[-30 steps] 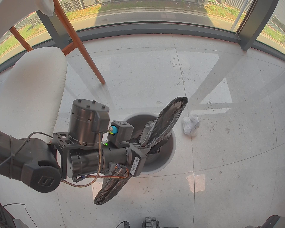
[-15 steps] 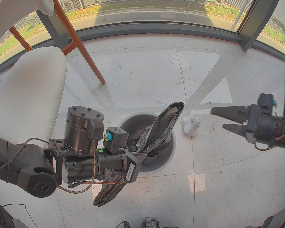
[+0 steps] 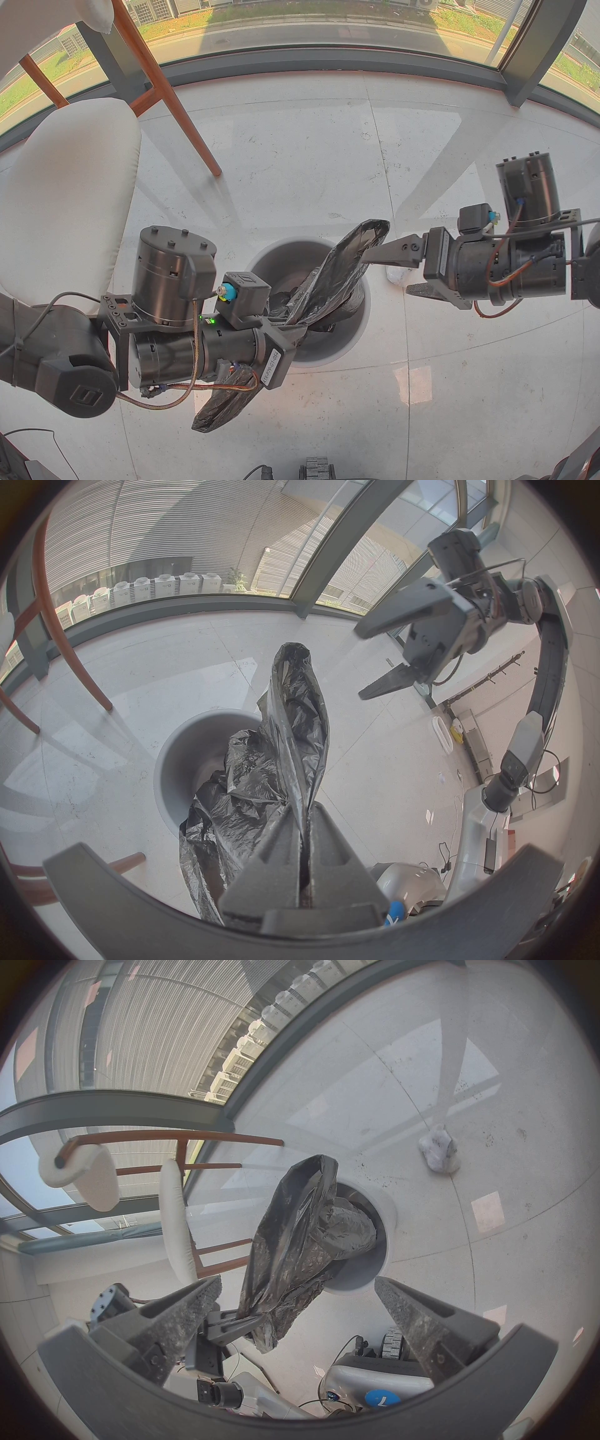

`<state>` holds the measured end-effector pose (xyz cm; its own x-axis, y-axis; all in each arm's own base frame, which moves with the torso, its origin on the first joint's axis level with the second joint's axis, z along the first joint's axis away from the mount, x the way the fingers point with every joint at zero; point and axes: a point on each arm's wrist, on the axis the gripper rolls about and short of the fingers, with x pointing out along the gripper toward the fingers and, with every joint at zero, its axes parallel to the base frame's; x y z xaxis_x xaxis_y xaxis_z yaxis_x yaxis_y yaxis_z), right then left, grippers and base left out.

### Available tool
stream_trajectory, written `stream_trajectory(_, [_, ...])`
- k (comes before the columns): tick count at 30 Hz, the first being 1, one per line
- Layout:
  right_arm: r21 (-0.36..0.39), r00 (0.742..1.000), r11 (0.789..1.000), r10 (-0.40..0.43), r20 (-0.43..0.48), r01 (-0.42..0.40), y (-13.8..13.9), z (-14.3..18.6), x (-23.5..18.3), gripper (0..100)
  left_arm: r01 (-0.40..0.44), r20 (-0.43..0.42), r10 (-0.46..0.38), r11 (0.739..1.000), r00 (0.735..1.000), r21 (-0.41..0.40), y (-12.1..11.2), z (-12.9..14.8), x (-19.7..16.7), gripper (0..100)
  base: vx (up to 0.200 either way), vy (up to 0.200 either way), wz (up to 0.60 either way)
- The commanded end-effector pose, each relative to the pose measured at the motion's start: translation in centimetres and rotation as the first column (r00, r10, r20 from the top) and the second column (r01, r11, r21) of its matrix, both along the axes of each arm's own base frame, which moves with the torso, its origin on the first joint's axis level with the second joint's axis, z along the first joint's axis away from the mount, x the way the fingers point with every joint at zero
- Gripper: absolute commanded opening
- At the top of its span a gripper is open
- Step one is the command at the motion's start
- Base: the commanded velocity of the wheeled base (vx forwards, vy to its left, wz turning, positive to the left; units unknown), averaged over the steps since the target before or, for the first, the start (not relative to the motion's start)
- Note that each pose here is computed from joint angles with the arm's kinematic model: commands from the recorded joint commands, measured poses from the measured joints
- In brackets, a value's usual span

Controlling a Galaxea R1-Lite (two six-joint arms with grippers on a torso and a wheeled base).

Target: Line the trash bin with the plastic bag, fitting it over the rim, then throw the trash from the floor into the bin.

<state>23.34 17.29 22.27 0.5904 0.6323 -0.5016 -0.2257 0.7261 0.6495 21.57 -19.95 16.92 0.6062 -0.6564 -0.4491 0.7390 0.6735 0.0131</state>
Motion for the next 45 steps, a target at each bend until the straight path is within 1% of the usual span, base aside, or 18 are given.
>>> stream_trajectory(1, [-0.036, 0.999, 0.999, -0.001, -0.048, -0.001, 1.7, -1.7, 2.1, 100, 0.01, 0.01, -0.01, 1.0, 1.0, 0.014, -0.1, -0.1, 0.0, 0, 0.0, 0.0, 0.0])
stream_trajectory(8, [-0.053, 0.999, 0.998, -0.032, -0.03, 0.03, 3.1, -2.2, 4.6, 100, 0.02, 0.023, -0.02, 1.0, 1.0, 0.024, -0.1, -0.1, 0.0, 0, 0.0, 0.0, 0.0])
stream_trajectory(14, [-0.055, 0.999, 0.998, -0.031, -0.029, 0.029, 3.7, -2.4, 5.3, 100, 0.018, 0.02, -0.018, 1.0, 1.0, 0.026, -0.2, -0.2, 0.1, 0, 0.0, 0.0, 0.0])
stream_trajectory(20, [-0.061, 0.998, 0.996, -0.064, -0.014, 0.063, 3.4, -2.4, 5.7, 100, 0.01, 0.018, -0.011, 1.0, 1.0, 0.029, -0.1, -0.3, 0.2, 0, 0.0, 0.0, 0.0])
stream_trajectory(22, [-0.059, 0.998, 0.996, -0.064, -0.012, 0.063, 3.4, -2.3, 5.6, 100, 0.009, 0.019, -0.01, 1.0, 1.0, 0.027, -0.1, -0.3, 0.2, 0, 0.0, 0.0, 0.0])
stream_trajectory(24, [-0.057, 0.997, 0.995, -0.082, -0.009, 0.081, 2.8, -2.2, 5.9, 100, 0.009, 0.019, -0.01, 1.0, 1.0, 0.027, -0.2, -0.3, 0.2, 0, 0.0, 0.0, 0.0])
stream_trajectory(32, [-0.058, 0.996, 0.995, -0.083, -0.01, 0.083, 2.3, -1.8, 5.2, 100, 0.008, 0.002, -0.008, 0.999, 1.0, 0.041, -0.5, -0.9, 0.6, 0, 0.0, 0.0, 0.0])
stream_trajectory(39, [-0.082, 0.995, 0.993, -0.087, -0.038, 0.083, 2.0, -3.1, 5.0, 100, -0.002, 0.028, 0.001, 1.0, 1.0, 0.015, -0.9, 0.0, 1.3, 0, 0.0, 0.0, 0.0])
stream_trajectory(45, [-0.082, 0.995, 0.992, -0.095, -0.04, 0.091, 1.8, -3.2, 5.2, 100, -0.004, 0.022, 0.004, 1.0, 1.0, 0.018, -0.8, -0.1, 1.2, 0, 0.0, 0.0, 0.0])
